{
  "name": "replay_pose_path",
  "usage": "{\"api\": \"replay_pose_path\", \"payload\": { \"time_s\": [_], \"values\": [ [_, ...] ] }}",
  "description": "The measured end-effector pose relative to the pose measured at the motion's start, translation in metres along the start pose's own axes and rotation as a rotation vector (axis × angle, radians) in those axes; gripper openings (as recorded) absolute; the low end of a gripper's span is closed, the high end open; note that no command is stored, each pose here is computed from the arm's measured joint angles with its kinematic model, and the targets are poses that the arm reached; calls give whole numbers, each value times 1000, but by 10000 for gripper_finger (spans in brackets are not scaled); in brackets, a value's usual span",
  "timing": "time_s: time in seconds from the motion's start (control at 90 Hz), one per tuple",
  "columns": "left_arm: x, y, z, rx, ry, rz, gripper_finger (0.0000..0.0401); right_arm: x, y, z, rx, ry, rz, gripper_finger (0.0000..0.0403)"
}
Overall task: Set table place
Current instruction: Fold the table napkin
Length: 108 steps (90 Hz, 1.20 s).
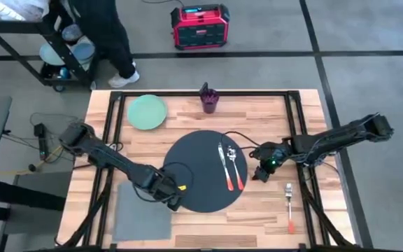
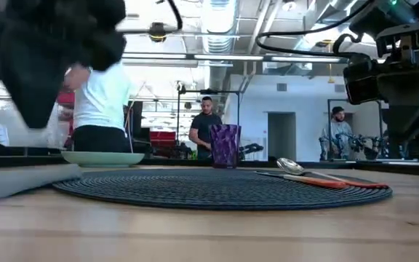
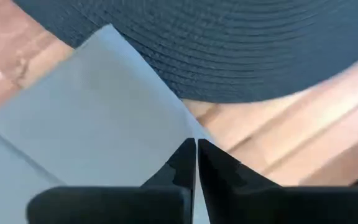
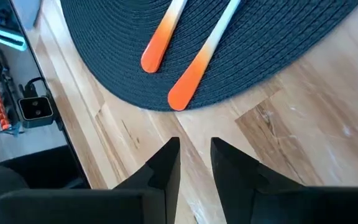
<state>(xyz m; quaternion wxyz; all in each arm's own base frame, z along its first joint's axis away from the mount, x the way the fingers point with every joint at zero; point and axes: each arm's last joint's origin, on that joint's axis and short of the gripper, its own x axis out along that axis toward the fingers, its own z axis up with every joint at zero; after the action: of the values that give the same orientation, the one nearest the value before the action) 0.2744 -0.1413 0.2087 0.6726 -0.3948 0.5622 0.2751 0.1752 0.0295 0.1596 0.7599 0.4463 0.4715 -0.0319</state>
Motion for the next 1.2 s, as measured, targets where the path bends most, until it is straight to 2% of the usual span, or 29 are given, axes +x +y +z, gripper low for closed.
{"api": "replay_pose_path", "payload": {
  "time_s": [0.122, 0.267, 0.433, 0.711, 0.967, 1.2],
  "values": [
    [-20, -1, -5, -41, -34, -17, 0, 0, 0, 0, 1, 3, -4, 77],
    [-17, -2, -13, -60, -18, -17, 0, 0, 0, 0, -6, 9, 1, 77],
    [2, -10, -14, 4, 45, -37, 10, 0, 1, -1, -10, 32, 30, 77],
    [15, -14, 0, 48, 53, -34, 73, 0, 2, -1, -13, 37, 44, 77],
    [38, -15, 10, 8, 42, 27, 123, 0, 3, -2, -5, 80, 73, 77],
    [58, -23, 9, -76, 71, -3, 134, 0, 3, -3, -4, 106, 89, 77]
  ]
}}
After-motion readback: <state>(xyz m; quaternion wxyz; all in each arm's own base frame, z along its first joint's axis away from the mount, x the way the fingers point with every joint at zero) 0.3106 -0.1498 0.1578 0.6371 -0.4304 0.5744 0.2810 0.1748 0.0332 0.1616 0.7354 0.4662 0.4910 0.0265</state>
